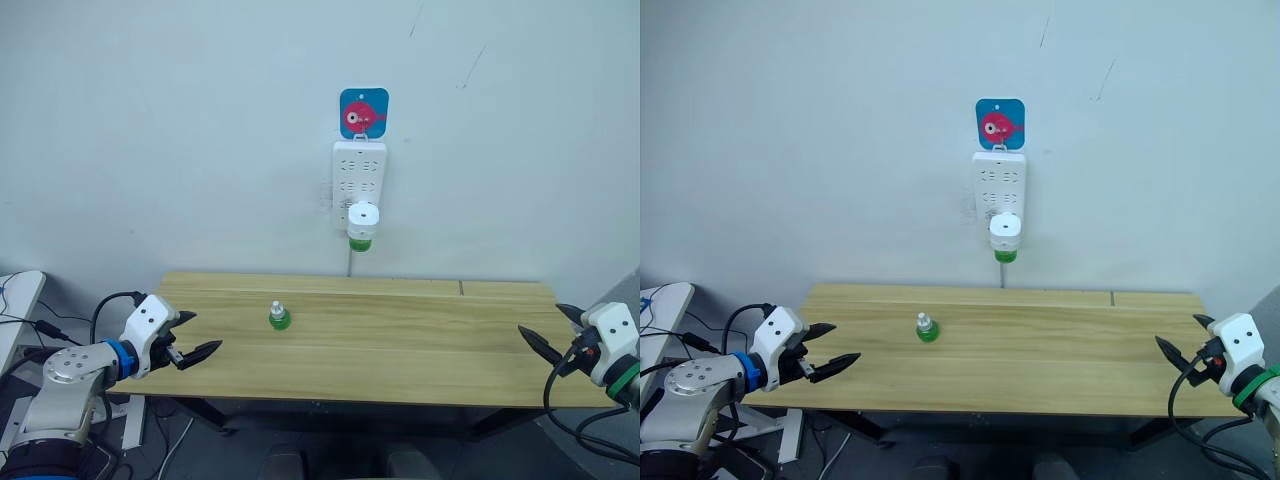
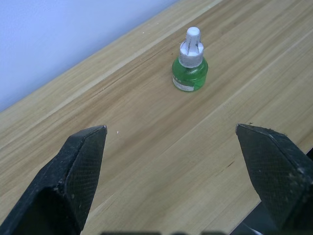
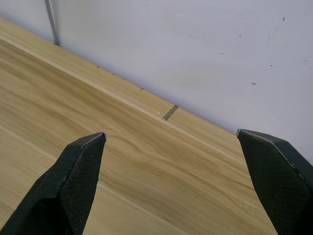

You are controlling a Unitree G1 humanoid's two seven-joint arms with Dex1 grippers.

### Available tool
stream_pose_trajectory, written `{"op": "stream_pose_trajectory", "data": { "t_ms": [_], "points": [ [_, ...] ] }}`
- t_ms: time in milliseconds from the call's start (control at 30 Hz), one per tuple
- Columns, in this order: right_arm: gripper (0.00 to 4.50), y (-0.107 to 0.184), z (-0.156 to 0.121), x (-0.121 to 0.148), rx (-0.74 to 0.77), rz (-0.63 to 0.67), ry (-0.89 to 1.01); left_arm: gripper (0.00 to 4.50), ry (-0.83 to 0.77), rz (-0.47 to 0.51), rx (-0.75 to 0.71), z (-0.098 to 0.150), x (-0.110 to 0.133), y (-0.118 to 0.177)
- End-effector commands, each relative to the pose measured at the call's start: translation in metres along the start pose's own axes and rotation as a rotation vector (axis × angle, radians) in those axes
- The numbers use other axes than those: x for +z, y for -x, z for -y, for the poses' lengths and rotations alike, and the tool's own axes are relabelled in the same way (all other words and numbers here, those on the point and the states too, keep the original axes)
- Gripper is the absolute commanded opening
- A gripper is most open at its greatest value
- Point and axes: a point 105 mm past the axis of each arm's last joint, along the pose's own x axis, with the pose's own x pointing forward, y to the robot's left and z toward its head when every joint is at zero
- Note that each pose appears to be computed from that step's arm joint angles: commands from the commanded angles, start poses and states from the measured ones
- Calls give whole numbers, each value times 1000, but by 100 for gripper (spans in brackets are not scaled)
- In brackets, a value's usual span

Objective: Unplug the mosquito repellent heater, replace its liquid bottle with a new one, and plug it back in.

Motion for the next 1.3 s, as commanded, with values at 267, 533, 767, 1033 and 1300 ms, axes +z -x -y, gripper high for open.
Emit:
{"op": "stream_pose_trajectory", "data": {
  "t_ms": [267,533,767,1033,1300],
  "points": [
    [449,-1,0,18,-14,43,33,450,-21,27,21,-10,10,2],
    [449,0,-2,18,-13,39,29,450,43,85,3,-13,15,3],
    [449,0,-5,18,-6,37,26,450,29,73,-1,-13,13,4],
    [449,1,-8,20,4,40,25,450,-2,63,8,-14,9,7],
    [449,6,-17,34,23,76,36,450,7,97,44,-21,24,13]
  ]
}}
